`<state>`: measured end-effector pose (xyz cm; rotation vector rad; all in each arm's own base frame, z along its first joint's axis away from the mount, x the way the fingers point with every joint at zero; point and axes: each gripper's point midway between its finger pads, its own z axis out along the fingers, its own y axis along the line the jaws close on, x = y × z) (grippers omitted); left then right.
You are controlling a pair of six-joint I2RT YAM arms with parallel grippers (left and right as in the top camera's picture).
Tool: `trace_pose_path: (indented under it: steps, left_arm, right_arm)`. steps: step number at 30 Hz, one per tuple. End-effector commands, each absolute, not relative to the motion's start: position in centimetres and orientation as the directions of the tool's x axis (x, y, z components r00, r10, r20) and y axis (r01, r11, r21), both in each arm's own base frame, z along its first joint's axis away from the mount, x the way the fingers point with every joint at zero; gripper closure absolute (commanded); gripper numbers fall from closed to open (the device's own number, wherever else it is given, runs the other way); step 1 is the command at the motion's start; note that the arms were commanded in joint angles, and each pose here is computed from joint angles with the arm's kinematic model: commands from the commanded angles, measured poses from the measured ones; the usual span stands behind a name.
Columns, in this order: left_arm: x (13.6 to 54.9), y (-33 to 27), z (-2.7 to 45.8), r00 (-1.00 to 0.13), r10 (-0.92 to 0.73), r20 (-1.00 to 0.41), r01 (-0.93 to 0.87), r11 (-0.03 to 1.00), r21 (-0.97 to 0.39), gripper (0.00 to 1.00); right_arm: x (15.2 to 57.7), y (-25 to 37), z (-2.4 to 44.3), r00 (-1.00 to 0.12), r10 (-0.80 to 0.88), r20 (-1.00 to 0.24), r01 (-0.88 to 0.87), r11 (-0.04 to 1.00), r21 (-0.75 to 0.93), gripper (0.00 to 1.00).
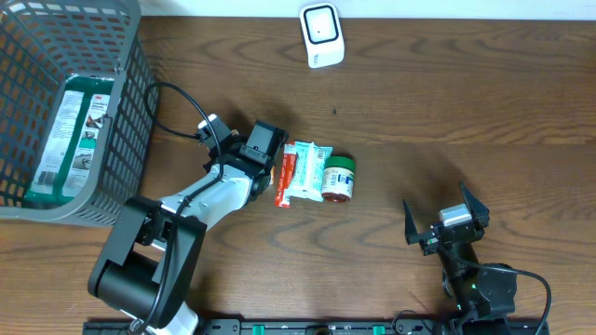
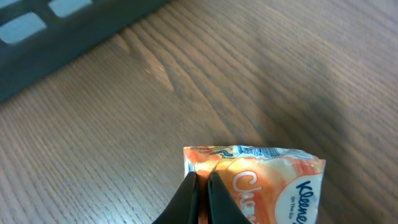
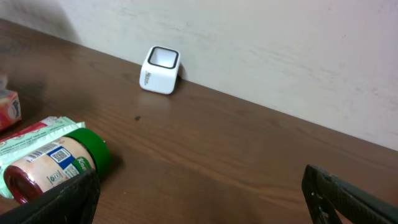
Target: Scan the item barcode
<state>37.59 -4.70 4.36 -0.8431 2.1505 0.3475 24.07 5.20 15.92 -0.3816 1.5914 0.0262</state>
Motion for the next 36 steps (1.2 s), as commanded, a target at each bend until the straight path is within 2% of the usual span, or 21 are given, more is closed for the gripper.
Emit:
trace_pose_path:
  steps: [1,5,7,8,11,12,16,20,25,29,33,36]
  left_arm:
    - [37.5,-5.4,4.4,-0.521,-0.415,-0.746,-0.625,0.780,0.003,0.93]
    - [37.4,-6.5,4.8,-0.554,-0.363,-0.749,-0.577,0.816,0.030,0.92]
    - [37.5,-6.6,5.5,-0.558,-0.346,-0.754,-0.560,0.828,0.035,0.89]
    - [37.5,-6.6,5.9,-0.561,-0.334,-0.758,-0.550,0.834,0.039,0.85]
    - [37.8,-6.7,8.0,-0.597,-0.224,-0.770,-0.465,0.879,0.105,0.54]
    - [37.9,-6.8,8.8,-0.606,-0.182,-0.774,-0.433,0.892,0.129,0.48]
    - [38.8,-7.5,12.5,-0.639,-0.005,-0.769,-0.260,0.942,0.210,0.48]
    - [39.2,-7.9,15.4,-0.702,-0.002,-0.712,-0.087,0.993,0.084,0.37]
    - [39.0,-8.8,16.7,-0.775,0.071,-0.628,0.214,0.964,-0.155,0.36]
    - [37.7,-8.8,16.8,-0.746,0.182,-0.640,0.441,0.856,-0.270,0.36]
    - [37.6,-8.1,16.1,-0.743,0.180,-0.645,0.488,0.804,-0.339,0.53]
    - [38.4,-7.6,14.6,-0.752,0.182,-0.633,0.482,0.807,-0.341,0.56]
  right_arm:
    - [24.0,5.5,15.8,-0.012,-0.215,-0.977,-0.267,0.942,-0.204,0.01]
    - [24.0,5.5,15.8,-0.012,-0.215,-0.977,-0.267,0.942,-0.204,0.01]
    - [24.0,5.5,15.8,-0.012,-0.215,-0.977,-0.267,0.942,-0.204,0.01]
    - [24.0,5.5,15.8,-0.012,-0.215,-0.977,-0.267,0.942,-0.204,0.01]
    - [24.0,5.5,15.8,-0.012,-0.215,-0.977,-0.267,0.942,-0.204,0.01]
    - [24.0,5.5,15.8,-0.012,-0.215,-0.977,-0.267,0.942,-0.204,0.01]
    - [24.0,5.5,15.8,-0.012,-0.215,-0.977,-0.267,0.942,-0.204,0.01]
    - [24.0,5.5,15.8,-0.012,-0.215,-0.977,-0.267,0.942,-0.204,0.01]
    - [24.0,5.5,15.8,-0.012,-0.215,-0.977,-0.267,0.942,-0.204,0.01]
    - [24.0,5.5,15.8,-0.012,-0.215,-0.977,-0.267,0.942,-0.204,0.01]
    - [24.0,5.5,15.8,-0.012,-0.215,-0.977,-0.267,0.942,-0.204,0.01]
    - [24.0,5.5,15.8,-0.012,-0.215,-0.977,-0.267,0.942,-0.204,0.01]
